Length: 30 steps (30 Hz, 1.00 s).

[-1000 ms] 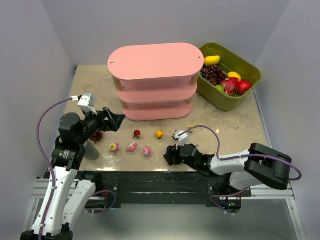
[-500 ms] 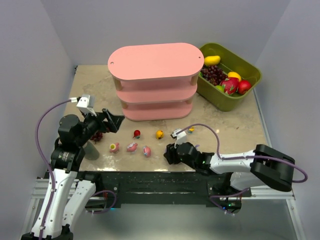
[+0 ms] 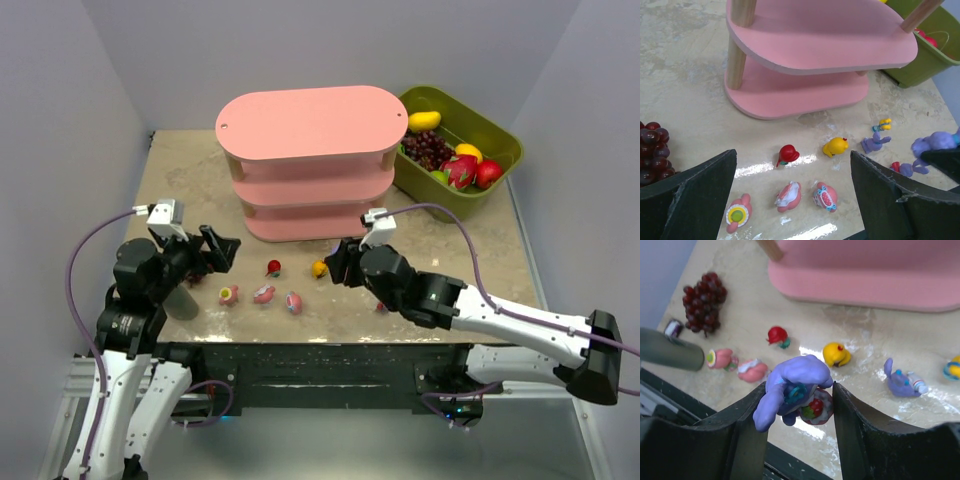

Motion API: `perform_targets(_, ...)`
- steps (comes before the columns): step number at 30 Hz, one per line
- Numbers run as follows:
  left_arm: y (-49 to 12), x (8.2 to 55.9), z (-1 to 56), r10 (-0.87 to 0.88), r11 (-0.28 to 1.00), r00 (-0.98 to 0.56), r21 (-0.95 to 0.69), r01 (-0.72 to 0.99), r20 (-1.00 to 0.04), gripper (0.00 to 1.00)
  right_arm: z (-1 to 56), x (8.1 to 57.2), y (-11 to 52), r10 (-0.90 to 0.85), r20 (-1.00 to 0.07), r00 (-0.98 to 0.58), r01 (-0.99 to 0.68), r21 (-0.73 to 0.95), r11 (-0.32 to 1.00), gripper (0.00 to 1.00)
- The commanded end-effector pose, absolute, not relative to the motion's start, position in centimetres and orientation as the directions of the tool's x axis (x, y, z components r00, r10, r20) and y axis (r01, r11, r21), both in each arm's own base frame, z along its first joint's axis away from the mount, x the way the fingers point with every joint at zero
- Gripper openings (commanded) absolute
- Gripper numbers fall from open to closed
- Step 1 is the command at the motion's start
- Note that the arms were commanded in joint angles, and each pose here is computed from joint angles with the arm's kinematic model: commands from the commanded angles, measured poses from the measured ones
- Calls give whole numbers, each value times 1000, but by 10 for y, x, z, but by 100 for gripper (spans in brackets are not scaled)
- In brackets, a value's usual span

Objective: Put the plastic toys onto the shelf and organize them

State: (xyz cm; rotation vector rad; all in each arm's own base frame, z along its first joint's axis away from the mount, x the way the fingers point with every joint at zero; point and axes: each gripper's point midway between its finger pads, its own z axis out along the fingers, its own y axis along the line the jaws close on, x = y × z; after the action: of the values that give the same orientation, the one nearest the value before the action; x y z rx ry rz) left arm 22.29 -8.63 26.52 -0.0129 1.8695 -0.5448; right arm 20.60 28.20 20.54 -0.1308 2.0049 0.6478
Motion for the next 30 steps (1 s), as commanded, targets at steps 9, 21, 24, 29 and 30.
perform_targets(9, -70, 235, 265, -351, 903, -317, -408, 136, -881, 100, 290, 259, 228, 178, -914, -365, -32, 203, 979, 4)
perform_targets(21, -73, 240, 248, -373, 890, -305, -431, 149, -876, 100, 320, 293, 201, 257, -916, -307, 5, 268, 963, 2)
perform_targets(24, -74, 241, 242, -371, 891, -319, -431, 144, -872, 100, 345, 293, 194, 266, -927, -263, 4, 275, 961, 2)
perform_targets(29, -74, 243, 237, -367, 893, -342, -431, 133, -865, 100, 387, 299, 185, 266, -943, -199, 33, 265, 964, 4)
perform_targets(30, -74, 243, 235, -368, 892, -346, -432, 130, -863, 100, 394, 300, 185, 257, -947, -190, 28, 257, 966, 4)
